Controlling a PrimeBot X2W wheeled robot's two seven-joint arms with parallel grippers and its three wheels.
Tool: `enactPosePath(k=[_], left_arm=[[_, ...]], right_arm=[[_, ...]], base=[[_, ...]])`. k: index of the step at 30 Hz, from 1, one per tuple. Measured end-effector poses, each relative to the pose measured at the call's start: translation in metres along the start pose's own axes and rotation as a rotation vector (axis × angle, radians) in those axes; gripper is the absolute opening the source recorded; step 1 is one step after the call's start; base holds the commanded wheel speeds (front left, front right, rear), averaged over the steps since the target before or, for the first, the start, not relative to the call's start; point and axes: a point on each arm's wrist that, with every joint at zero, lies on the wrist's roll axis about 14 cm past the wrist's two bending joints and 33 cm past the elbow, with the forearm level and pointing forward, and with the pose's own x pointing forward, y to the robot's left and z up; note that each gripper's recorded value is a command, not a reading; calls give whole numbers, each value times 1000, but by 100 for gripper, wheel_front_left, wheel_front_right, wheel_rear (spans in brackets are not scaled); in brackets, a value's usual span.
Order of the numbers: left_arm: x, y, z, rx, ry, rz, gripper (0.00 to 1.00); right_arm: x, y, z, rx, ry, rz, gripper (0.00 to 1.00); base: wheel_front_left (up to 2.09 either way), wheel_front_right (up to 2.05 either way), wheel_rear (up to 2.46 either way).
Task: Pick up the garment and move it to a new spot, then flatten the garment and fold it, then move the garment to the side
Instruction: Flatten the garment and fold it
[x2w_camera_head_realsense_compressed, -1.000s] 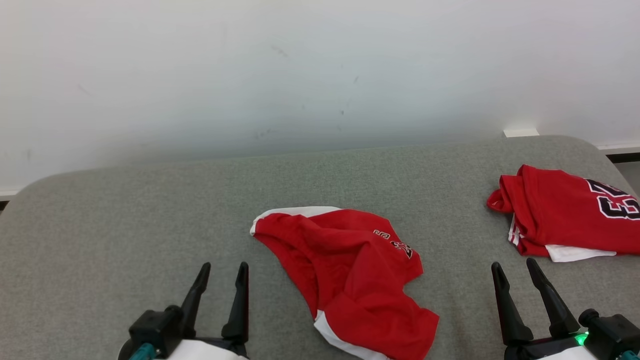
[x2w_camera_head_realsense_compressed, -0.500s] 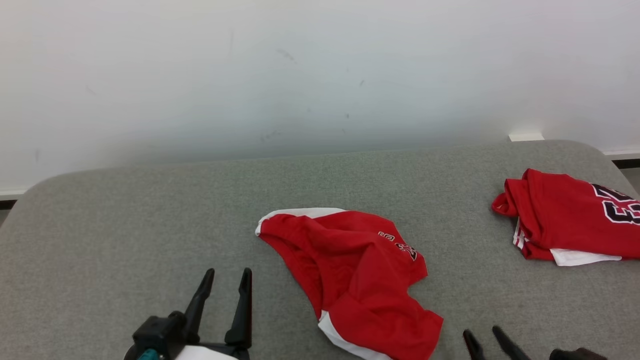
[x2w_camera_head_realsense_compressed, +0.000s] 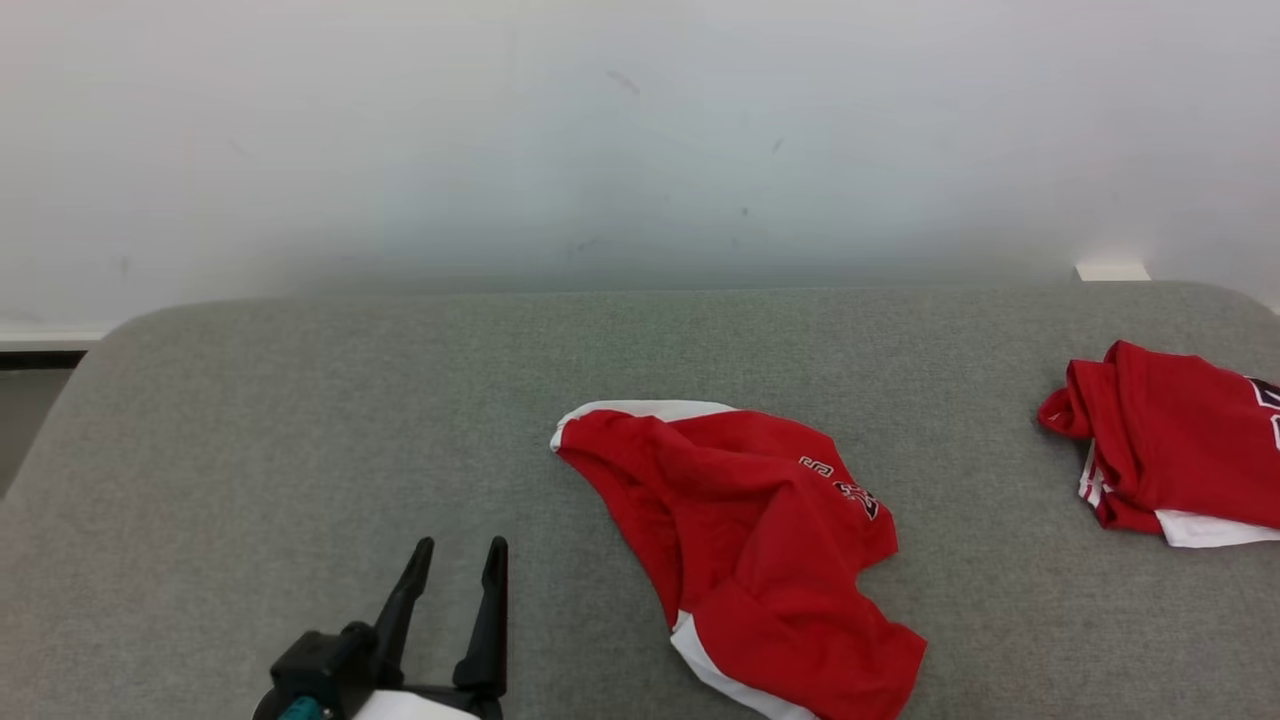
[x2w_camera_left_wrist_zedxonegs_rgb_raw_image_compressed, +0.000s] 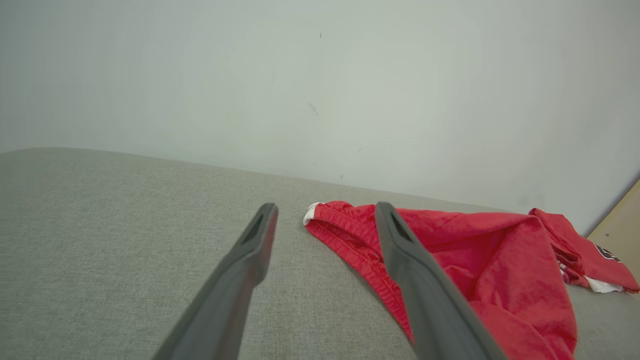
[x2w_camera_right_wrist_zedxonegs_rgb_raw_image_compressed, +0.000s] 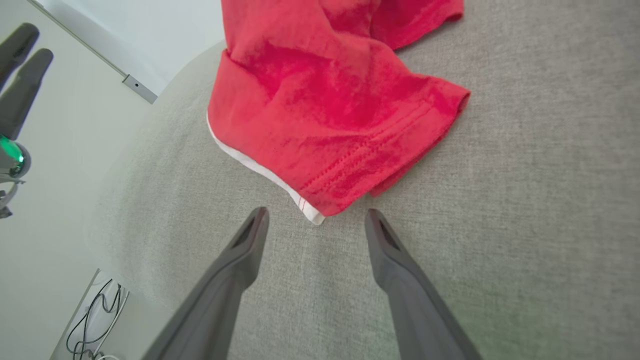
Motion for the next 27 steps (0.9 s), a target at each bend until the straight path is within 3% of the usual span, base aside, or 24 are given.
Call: enactPosePath(k=[9,10,11,12,13,21,27], left_arm=[[-2,12,-4,2,12,34,100],[-1,12,-4,2,11,34,100],[-1,12,-3,1,9,34,100],[-1,12,-4,1,10,34,100],[-1,13,-4,0,11,36,100],[0,13,-4,8,12,35,100],[4,7,-10,8,28,14,100]], right_arm=[[23,-9,6,1,4,-12,100],[24,-9,7,0,-1,-12,77],[26,-9,10,-1,-5,-10,39],[28,-8,12,-3,-15,-4,14],[29,-6,16,-1,-27,1,0],[20,-7,38,37,-91,25,0],[1,-27,66,8,-63,11,0]], base=[[0,0,0],[0,0,0],[0,0,0],[0,0,0],[0,0,0],[0,0,0],[0,0,0]])
